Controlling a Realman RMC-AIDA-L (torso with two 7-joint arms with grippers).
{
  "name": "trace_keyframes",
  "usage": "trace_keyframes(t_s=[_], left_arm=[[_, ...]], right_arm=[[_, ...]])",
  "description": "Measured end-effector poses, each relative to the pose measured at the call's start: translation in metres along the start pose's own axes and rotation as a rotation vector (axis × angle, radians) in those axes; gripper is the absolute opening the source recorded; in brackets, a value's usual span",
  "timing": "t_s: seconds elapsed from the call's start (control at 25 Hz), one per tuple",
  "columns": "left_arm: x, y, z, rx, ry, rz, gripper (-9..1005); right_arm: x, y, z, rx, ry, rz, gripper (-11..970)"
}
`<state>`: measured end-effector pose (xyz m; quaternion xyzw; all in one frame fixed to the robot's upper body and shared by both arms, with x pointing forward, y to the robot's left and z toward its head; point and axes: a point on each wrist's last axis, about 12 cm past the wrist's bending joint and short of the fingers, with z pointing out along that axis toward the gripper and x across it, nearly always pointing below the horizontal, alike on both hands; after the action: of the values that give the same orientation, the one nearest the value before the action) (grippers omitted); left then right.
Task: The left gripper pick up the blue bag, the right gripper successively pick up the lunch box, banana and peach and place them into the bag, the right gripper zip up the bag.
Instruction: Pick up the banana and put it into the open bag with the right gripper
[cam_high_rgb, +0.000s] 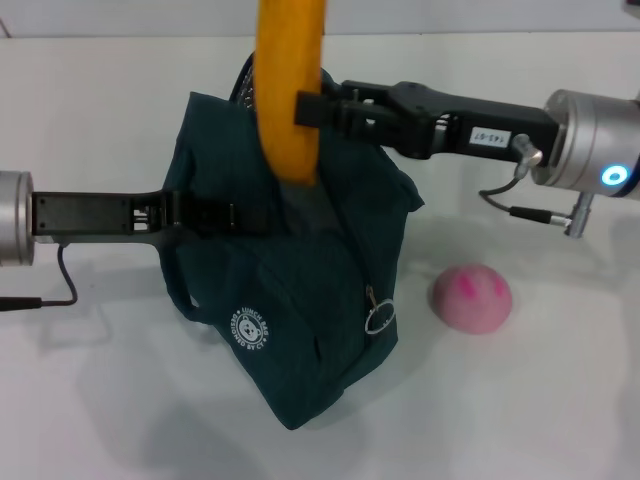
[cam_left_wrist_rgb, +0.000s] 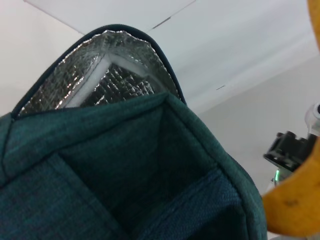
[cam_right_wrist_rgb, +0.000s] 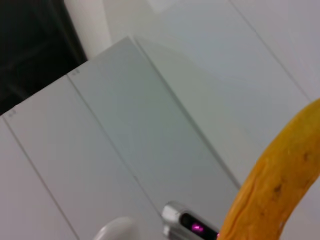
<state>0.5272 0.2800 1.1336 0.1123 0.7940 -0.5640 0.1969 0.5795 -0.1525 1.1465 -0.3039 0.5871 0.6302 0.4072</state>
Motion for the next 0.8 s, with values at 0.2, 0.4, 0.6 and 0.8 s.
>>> trace_keyframes(t_s=[0.2, 0.4, 0.6, 0.8], left_arm=[[0.001, 0.0, -0.001, -0.001, -0.001, 0.002, 40], [0.0, 0.001, -0.003, -0.007, -0.006, 0.003, 40], [0.0, 0.001, -0.003, -0.007, -0.003, 0.003, 40], [0.0, 0.001, -0.005, -0.009, -0.007, 0.0, 40]], right_arm=[[0.004, 0.0, 0.006, -0.002, 0.013, 0.008, 485], [0.01, -0.002, 0.001, 0.032, 0.013, 0.022, 491], [0.021, -0.004, -0.006, 0.074, 0.026, 0.043, 496], [0.03, -0.003, -0.008, 0.08, 0.062, 0.055, 502]])
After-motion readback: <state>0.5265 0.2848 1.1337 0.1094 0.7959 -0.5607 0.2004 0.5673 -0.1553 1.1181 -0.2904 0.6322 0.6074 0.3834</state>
